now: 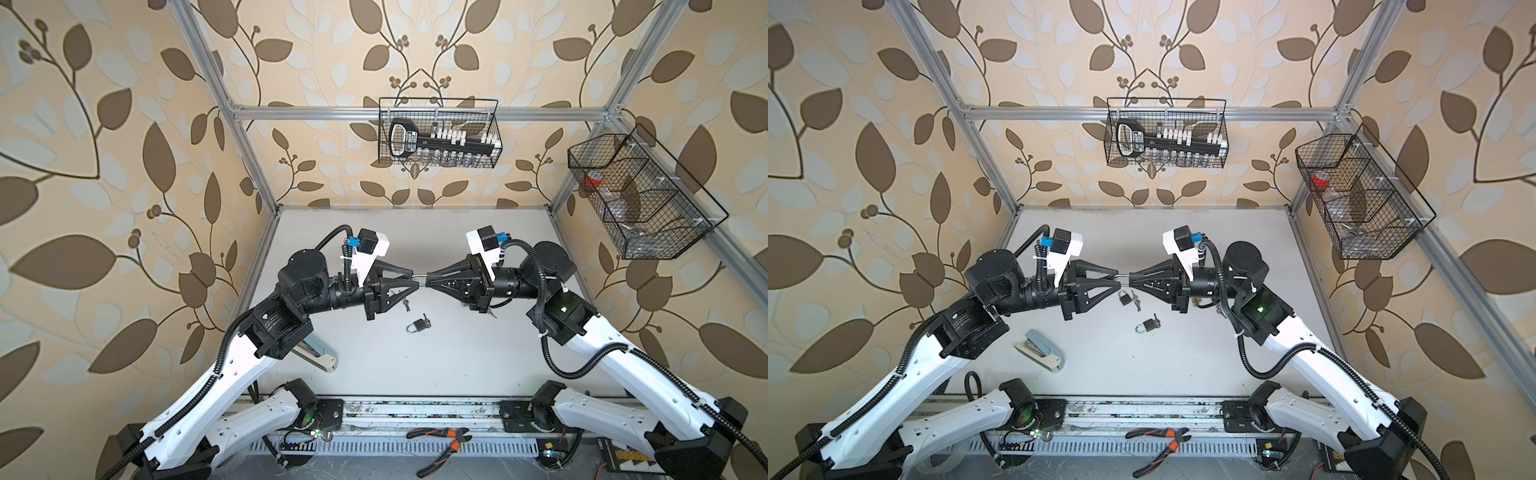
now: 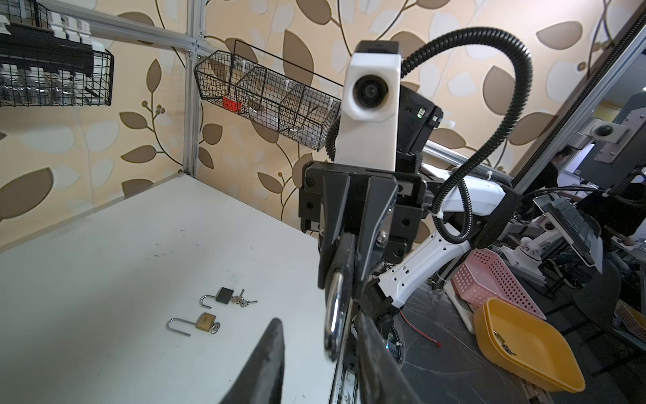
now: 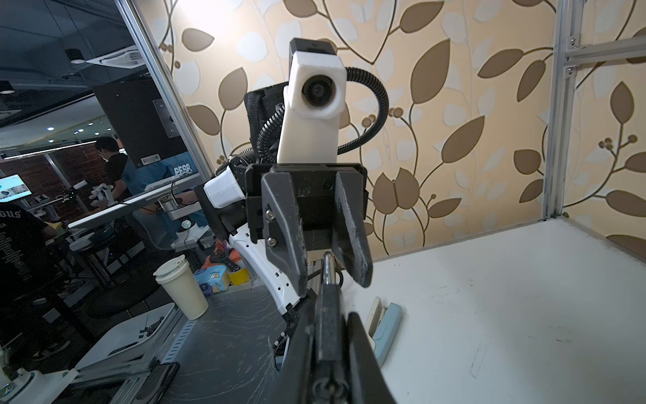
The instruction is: Lock with the key
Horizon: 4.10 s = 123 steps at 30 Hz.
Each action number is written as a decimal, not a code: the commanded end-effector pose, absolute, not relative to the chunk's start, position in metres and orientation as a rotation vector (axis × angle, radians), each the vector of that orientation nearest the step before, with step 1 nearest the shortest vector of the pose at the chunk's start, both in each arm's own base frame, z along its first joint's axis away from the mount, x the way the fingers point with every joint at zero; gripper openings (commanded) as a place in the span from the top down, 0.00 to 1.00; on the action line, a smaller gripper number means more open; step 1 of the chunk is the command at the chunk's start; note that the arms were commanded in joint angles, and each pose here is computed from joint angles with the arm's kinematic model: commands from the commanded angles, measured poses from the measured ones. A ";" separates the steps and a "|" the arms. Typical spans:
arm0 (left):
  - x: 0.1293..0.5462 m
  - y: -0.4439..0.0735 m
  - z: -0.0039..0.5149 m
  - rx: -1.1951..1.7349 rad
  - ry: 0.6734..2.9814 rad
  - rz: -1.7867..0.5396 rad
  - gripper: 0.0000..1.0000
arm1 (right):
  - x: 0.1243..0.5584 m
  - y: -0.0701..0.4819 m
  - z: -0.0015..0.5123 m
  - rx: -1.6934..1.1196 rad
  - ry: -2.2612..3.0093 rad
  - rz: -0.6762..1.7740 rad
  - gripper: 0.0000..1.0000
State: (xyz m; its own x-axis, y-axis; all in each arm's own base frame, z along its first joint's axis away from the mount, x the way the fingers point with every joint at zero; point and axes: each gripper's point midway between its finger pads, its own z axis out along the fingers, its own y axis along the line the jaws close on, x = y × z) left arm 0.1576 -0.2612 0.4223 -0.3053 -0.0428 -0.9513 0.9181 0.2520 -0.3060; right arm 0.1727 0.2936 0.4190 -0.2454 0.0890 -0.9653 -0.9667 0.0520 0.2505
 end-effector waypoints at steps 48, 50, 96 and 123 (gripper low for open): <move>0.167 -0.243 0.452 0.712 1.442 -1.347 1.00 | 0.194 0.256 0.434 -0.854 1.300 1.452 0.48; 0.167 -0.245 0.452 0.723 1.443 -1.363 1.00 | 0.191 0.258 0.437 -0.870 1.288 1.457 0.48; 0.154 -0.243 0.458 0.754 1.399 -1.398 1.00 | 0.183 0.272 0.434 -0.895 1.290 1.478 1.00; 0.211 -0.225 0.292 0.708 2.286 -0.888 1.00 | 0.247 0.212 0.343 -0.586 1.617 0.945 1.00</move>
State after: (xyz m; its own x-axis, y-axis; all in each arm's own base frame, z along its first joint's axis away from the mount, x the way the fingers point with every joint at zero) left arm 0.2110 -0.2407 0.3406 -0.6117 0.1318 -0.7800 0.7067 0.5343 -0.4639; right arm 0.2402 0.2183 0.3616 -0.2482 0.1389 -0.9587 -0.8204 0.4961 0.2843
